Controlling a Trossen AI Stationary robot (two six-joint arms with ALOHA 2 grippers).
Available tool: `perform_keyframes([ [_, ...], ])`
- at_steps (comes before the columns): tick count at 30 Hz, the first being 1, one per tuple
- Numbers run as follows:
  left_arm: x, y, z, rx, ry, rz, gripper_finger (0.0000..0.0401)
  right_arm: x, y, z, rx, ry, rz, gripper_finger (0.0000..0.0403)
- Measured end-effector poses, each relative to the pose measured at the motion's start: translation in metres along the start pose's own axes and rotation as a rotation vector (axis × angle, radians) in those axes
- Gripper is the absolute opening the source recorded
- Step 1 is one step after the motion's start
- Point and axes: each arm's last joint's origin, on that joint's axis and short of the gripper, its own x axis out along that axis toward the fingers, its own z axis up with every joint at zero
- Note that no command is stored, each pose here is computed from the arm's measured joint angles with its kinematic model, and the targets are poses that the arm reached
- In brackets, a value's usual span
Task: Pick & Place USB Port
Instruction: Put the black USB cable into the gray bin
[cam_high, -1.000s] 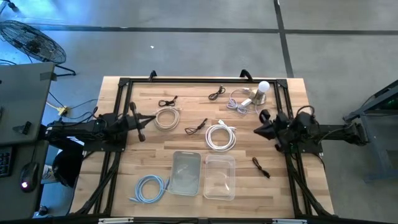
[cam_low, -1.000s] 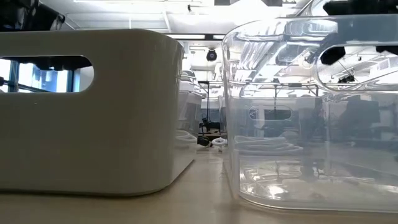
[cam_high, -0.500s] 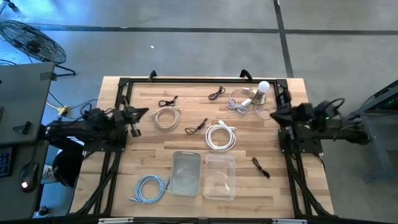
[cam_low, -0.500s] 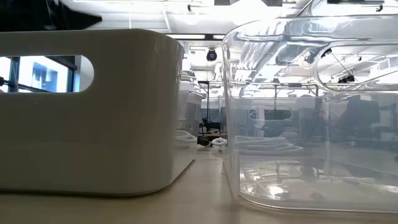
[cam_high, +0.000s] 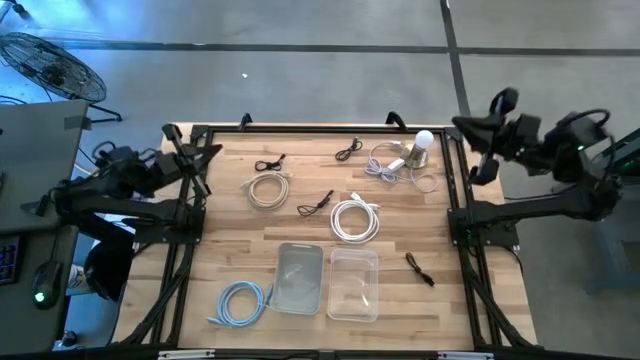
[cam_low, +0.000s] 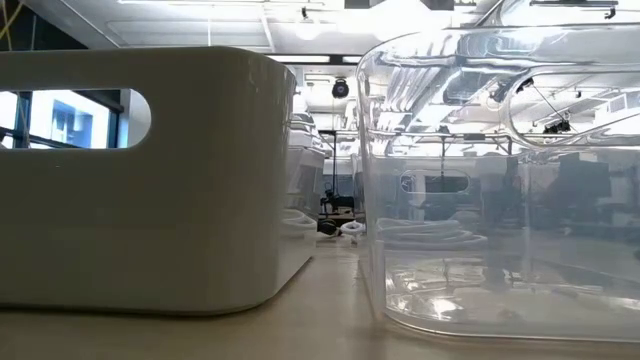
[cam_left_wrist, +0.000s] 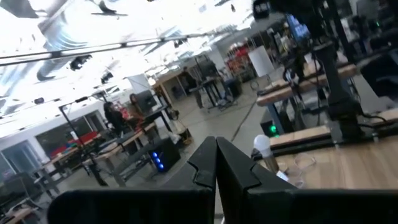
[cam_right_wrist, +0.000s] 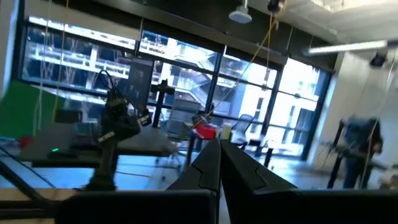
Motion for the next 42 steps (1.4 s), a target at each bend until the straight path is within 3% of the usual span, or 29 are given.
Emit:
perform_keyframes([
  [9,0.023,0.007,0.032,0.057,0.103,-0.064,0.0001,0.030,-0.005,0.040,-0.104,0.071,0.031,0.0000],
  [15,0.027,0.009,0.038,0.122,0.096,-0.061,0.0001,0.048,-0.012,0.056,-0.132,0.229,-0.136,0.0010],
  [23,0.023,0.011,0.035,0.132,0.150,-0.011,0.0001,0.067,-0.017,0.068,-0.096,0.412,-0.299,0.0079],
  [35,0.023,0.008,0.029,0.163,0.205,-0.039,0.0001,0.112,-0.007,0.014,-0.117,0.878,-0.376,0.0176],
  [42,0.021,0.005,0.023,0.139,0.268,-0.072,0.0001,0.123,-0.005,-0.018,-0.003,1.100,-0.395,0.0228],
])
